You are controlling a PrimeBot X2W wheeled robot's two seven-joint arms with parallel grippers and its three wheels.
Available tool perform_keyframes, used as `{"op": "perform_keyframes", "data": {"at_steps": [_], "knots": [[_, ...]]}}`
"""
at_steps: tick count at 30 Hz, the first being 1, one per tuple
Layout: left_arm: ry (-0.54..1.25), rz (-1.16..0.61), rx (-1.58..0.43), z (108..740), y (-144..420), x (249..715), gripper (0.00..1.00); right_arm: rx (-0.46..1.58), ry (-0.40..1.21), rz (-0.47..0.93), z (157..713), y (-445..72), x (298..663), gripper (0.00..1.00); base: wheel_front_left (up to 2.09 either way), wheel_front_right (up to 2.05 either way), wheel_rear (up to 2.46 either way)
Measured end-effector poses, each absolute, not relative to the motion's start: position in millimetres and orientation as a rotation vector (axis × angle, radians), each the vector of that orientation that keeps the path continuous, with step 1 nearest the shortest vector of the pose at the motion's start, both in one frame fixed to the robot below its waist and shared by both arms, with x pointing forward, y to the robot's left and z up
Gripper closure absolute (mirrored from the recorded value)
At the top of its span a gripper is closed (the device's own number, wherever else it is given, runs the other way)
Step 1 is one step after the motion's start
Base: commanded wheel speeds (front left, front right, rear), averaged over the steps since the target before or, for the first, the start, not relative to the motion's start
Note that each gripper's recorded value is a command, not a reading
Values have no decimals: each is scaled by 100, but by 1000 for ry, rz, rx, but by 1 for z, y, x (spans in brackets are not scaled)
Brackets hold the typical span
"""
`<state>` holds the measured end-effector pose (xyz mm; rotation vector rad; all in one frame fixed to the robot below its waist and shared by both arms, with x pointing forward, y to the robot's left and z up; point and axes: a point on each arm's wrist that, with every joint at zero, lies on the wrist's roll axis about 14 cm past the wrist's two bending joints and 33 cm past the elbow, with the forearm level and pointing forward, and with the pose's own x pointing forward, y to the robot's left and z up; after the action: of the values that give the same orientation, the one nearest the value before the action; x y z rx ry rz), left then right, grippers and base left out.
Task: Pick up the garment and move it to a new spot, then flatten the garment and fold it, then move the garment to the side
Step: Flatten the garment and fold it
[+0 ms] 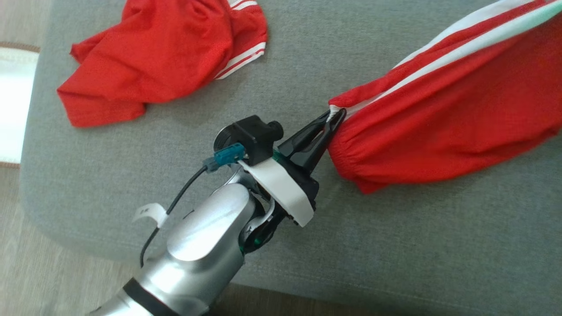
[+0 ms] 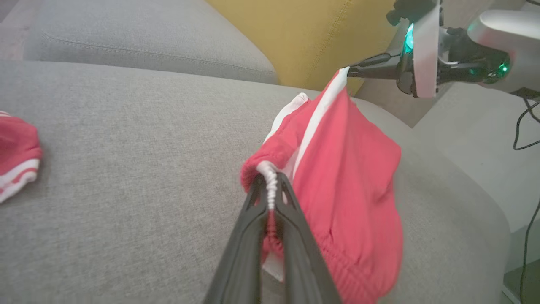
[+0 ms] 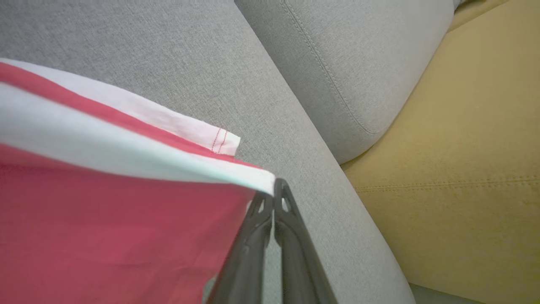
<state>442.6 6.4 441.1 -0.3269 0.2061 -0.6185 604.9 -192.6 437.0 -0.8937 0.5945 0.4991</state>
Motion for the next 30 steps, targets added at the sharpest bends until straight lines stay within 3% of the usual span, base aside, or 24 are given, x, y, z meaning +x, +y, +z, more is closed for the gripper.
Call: {"op": "perform_keyframes", "data": {"at_steps": [7,8,9,10,11,12,22,30], "knots": [[232,-602,-325,432,11,443,100,-901,599,543,415,-178,613,97,0,0,0],[233,-602,-327,431,11,443,100,-902,600,545,413,-177,614,41,0,0,0],[234,-602,-329,431,10,443,87,-901,595,548,413,-176,615,0,0,0,0],[234,-602,-329,431,10,443,61,-899,591,549,412,-175,616,0,0,0,0],[233,-602,-329,431,10,444,25,-899,591,548,411,-176,616,0,0,0,0],[233,-602,-329,431,10,444,0,-900,588,548,411,-176,617,0,0,0,0],[167,-592,-308,452,11,453,0,-857,544,497,434,-191,607,0,0,0,0],[95,-531,-322,478,21,452,0,-629,373,422,484,-192,595,0,0,0,0]]}}
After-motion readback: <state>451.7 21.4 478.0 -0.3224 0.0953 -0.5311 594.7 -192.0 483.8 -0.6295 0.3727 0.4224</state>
